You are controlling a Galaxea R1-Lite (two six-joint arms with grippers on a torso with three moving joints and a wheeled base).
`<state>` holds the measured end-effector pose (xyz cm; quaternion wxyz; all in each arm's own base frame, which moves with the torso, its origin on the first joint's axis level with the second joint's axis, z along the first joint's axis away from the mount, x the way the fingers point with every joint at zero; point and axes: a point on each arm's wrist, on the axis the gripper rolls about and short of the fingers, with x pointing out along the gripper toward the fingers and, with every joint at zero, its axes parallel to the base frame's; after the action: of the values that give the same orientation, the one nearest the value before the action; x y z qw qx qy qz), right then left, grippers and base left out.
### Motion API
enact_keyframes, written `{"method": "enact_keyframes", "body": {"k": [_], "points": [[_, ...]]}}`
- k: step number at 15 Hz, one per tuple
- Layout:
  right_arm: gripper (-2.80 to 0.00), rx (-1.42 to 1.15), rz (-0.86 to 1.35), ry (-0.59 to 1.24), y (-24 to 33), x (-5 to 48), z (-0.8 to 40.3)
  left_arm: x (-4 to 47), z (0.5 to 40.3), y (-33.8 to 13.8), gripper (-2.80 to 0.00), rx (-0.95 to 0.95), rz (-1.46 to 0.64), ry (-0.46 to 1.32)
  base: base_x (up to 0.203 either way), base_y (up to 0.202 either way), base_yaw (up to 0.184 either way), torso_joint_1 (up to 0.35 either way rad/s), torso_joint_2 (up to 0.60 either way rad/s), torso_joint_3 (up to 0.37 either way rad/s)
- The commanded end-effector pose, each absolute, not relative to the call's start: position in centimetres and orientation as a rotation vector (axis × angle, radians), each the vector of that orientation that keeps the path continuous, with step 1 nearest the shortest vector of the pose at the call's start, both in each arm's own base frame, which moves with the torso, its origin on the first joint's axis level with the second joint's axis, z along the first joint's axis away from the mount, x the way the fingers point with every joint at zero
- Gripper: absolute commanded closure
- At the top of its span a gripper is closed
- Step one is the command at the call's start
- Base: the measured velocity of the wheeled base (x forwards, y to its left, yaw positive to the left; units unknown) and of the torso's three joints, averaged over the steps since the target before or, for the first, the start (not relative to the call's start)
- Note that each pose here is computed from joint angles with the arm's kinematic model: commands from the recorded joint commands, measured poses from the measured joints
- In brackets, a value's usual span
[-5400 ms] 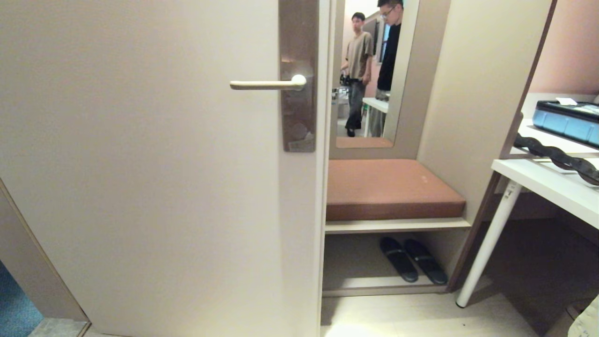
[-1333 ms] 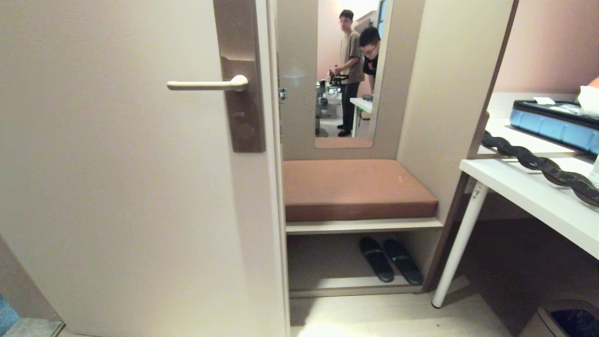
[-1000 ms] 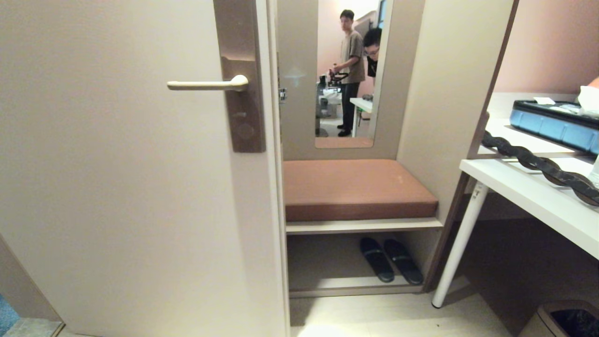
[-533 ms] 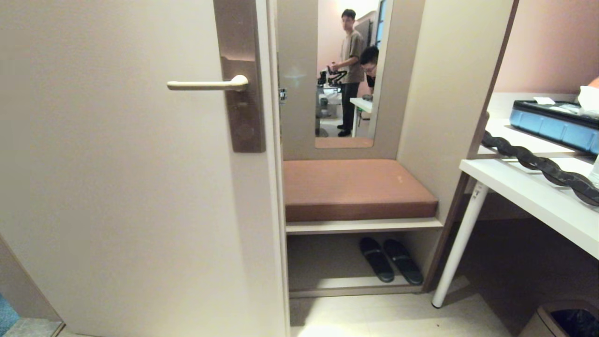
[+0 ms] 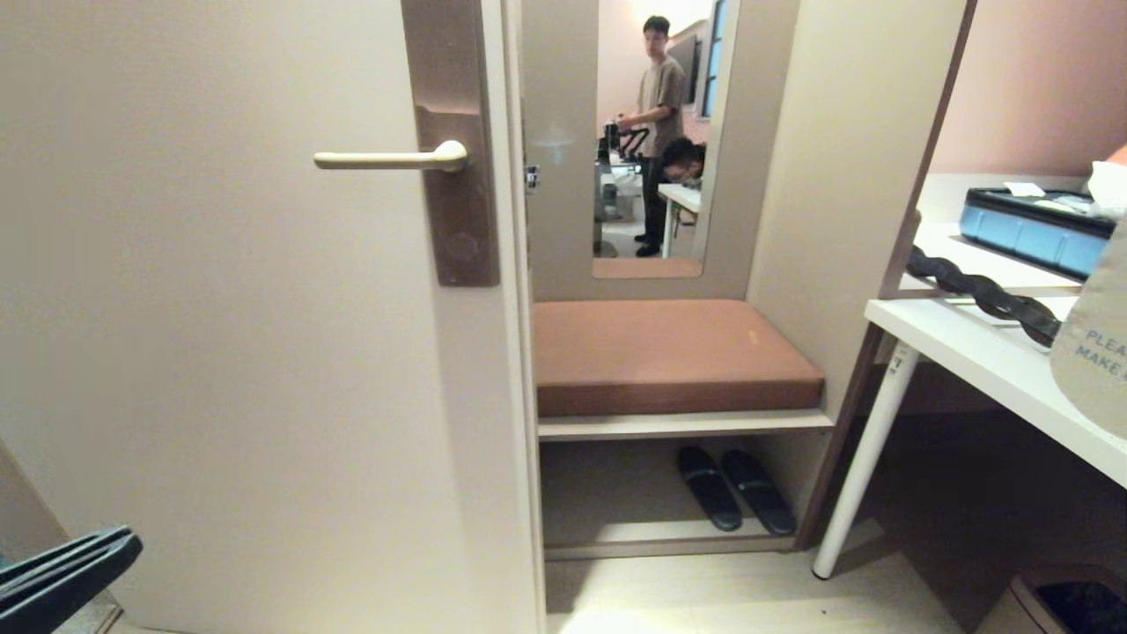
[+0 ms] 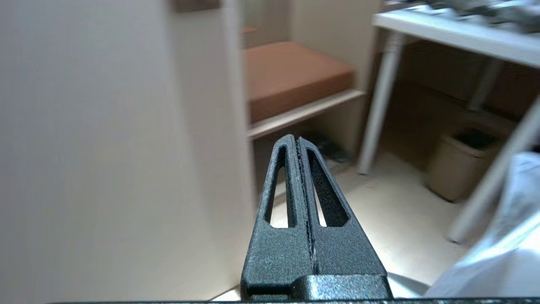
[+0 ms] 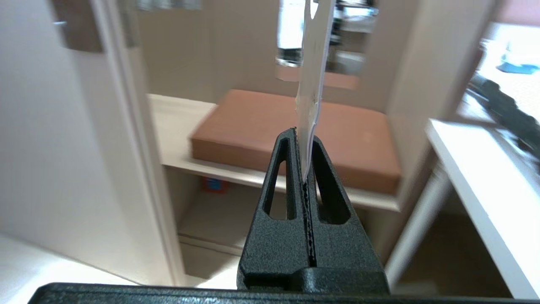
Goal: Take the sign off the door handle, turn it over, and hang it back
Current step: Hand it to the other hand
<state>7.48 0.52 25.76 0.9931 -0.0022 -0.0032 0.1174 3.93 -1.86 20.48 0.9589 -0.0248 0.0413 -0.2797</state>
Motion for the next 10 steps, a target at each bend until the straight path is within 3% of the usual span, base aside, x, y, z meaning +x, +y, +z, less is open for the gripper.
{"method": "enact_keyframes", "body": {"k": [1,10], "points": [[0.0,0.003,0.297,0.044,0.6,10.3,25.9,6.7,21.2,-3.3,0.0,-0.097,-0.632,0.174,0.0,0.0,0.0,0.0,0.0,0.0],[0.0,0.005,0.558,0.052,1.2,16.7,29.2,12.4,22.3,-8.6,0.0,-0.153,-0.84,0.272,0.0,0.0,0.0,0.0,0.0,0.0]]}}
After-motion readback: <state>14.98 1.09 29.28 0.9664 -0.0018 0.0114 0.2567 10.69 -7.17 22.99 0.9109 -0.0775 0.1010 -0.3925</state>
